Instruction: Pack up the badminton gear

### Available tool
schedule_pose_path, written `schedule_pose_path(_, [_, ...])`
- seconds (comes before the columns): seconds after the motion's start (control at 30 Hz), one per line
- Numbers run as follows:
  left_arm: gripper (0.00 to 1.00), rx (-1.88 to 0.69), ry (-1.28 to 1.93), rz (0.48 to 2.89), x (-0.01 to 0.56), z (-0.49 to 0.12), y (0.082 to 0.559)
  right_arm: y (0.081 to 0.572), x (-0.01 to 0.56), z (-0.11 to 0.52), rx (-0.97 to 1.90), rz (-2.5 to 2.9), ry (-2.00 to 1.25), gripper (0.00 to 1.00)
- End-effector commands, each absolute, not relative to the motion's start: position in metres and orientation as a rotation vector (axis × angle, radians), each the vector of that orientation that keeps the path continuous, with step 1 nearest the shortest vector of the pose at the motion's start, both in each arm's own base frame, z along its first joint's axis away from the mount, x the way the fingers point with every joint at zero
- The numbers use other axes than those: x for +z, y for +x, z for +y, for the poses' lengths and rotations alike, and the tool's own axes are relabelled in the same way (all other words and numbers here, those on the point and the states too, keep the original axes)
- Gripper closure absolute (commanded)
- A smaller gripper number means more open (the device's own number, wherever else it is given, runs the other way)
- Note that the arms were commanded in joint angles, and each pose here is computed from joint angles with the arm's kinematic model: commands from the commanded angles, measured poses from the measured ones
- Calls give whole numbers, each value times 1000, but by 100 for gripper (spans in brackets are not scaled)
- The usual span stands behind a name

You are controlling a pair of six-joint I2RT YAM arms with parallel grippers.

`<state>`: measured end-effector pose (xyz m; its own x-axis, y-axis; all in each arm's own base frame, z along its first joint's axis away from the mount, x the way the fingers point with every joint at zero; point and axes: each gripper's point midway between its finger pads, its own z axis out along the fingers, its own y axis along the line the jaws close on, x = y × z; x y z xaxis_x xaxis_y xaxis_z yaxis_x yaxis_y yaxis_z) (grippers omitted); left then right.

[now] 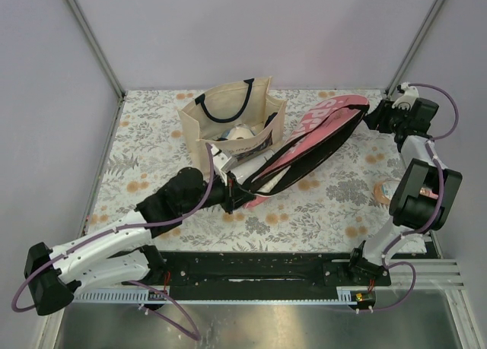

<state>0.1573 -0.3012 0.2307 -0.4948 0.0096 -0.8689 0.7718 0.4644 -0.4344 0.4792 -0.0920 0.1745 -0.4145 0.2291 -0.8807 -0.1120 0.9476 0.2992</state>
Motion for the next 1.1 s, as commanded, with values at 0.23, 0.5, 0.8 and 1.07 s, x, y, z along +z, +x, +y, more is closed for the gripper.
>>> schedule_pose_path(0.23, [100,-1168,527,1818,290,-291,171,519,181,-110,122,1822,-433,43])
schedule_pose_path(0.5, [100,-1207,513,1822,299,-297,175,530,165,-111,100,1766,-496,45])
schedule_pose_path(0.8, [100,-1229,513,1832,300,-299,173,542,165,-101,37,1647,-538,45])
schedule_pose_path(1.07, [100,-1249,527,1835,299,-301,170,553,165,-97,-1,1625,-539,47])
